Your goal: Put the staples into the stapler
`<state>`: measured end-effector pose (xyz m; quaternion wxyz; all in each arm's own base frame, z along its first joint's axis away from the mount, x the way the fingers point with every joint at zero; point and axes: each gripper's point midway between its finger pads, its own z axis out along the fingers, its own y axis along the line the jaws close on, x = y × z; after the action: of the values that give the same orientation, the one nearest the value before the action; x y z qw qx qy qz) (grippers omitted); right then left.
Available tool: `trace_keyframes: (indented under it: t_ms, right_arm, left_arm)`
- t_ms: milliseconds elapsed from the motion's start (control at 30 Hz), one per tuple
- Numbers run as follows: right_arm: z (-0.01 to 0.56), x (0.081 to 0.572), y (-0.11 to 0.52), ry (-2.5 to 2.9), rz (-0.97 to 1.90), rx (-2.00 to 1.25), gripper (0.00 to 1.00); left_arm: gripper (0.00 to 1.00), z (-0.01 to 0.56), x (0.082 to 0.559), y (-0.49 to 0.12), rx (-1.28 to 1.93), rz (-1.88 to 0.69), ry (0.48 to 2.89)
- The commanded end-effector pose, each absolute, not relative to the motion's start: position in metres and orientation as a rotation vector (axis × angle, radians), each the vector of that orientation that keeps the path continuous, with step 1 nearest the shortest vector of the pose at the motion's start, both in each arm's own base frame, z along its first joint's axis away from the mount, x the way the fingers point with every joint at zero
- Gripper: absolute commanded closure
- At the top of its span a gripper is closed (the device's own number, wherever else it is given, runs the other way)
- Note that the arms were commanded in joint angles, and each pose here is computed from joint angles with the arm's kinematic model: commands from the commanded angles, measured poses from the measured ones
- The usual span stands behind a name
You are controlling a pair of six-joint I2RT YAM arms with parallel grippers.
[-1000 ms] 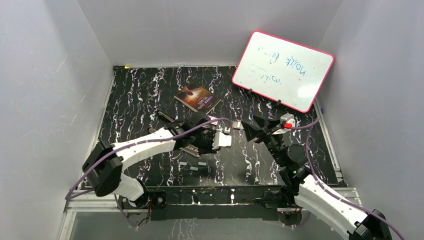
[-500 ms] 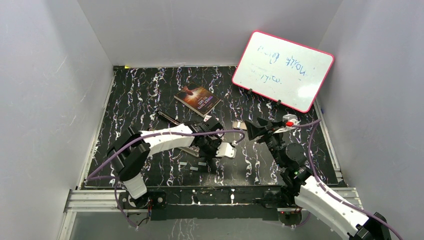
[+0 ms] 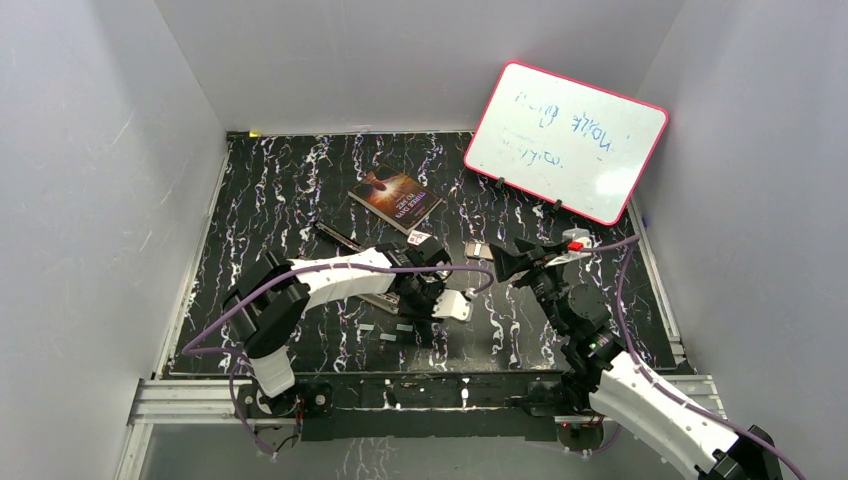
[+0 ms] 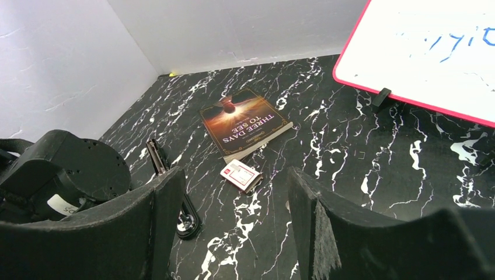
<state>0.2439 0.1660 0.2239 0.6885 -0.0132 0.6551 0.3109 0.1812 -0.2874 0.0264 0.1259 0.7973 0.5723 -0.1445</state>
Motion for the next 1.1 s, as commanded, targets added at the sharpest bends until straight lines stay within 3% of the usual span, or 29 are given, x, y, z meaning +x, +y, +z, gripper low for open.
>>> trace_keyframes:
  t_ms: [0,300,467,600,800,1067]
  right_arm:
    - [0.256,0.245,0.156,1.393,0.701,0.043,0.27]
    - [0.248,0.243,0.144,1.424,0.660,0.074,0.29]
    - [0.224,0.238,0.162,1.523,0.649,-0.088,0.28]
    - [0.213,0.221,0.191,1.536,0.717,-0.348,0.26]
    - [0.190,0.206,0.225,1.525,0.810,-0.612,0.26]
    - [0.149,0.189,0.263,1.499,0.830,-1.004,0.25]
  left_arm:
    - [0.72,0.043,0.185,-0.295,2.309,-0.407,1.616]
    - [0.65,0.085,0.196,-0.320,2.134,-0.441,1.542]
    - [0.64,0.133,0.223,-0.331,1.791,-0.456,1.557]
    - [0.55,0.181,0.248,-0.319,1.431,-0.477,1.599]
    - [0.32,0.236,0.304,-0.249,0.735,-0.293,1.746]
    - [0.17,0.257,0.325,-0.171,0.349,-0.253,1.793]
